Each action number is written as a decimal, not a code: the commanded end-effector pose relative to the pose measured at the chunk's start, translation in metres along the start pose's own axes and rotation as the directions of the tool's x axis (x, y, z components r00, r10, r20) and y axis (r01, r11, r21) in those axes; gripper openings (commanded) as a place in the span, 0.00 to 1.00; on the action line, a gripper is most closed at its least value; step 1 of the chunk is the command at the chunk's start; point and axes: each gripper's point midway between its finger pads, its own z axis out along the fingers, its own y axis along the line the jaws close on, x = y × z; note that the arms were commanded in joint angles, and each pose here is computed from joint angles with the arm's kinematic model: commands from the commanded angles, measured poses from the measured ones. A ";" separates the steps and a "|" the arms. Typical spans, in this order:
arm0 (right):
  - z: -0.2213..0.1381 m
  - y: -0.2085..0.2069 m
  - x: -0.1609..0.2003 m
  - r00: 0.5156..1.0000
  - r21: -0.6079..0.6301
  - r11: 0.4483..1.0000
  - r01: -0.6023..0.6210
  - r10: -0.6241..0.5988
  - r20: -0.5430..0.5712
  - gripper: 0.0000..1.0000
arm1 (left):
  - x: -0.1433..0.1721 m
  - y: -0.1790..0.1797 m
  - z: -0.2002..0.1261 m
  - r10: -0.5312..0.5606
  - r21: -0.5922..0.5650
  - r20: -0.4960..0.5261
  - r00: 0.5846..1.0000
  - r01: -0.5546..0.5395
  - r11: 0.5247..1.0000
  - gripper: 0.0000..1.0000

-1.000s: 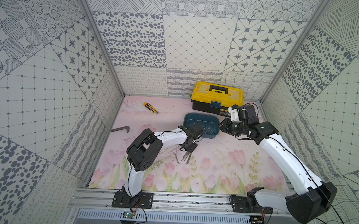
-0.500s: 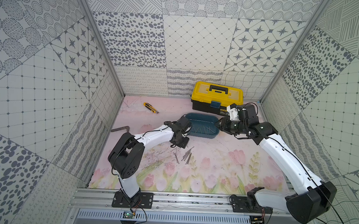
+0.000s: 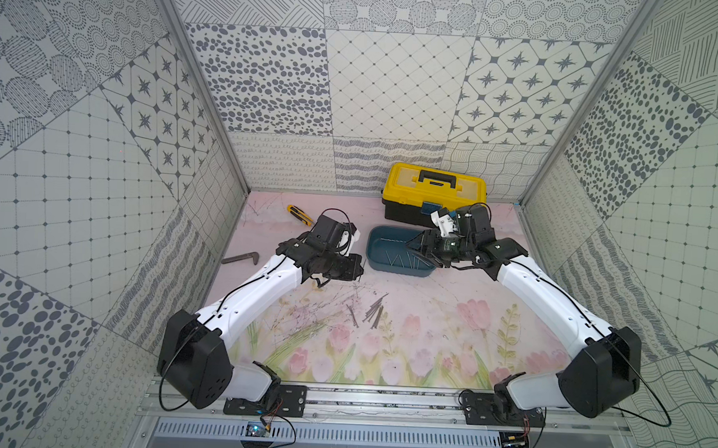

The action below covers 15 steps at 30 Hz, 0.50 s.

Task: Put the nails on the desktop into the storage box
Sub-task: Pick up the nail from the center of the board.

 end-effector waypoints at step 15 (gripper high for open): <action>0.031 0.104 -0.001 0.997 -0.318 0.948 0.020 -0.044 -0.069 0.54 | -0.055 -0.081 -0.055 -0.204 0.490 0.085 0.975 0.137 0.861 0.00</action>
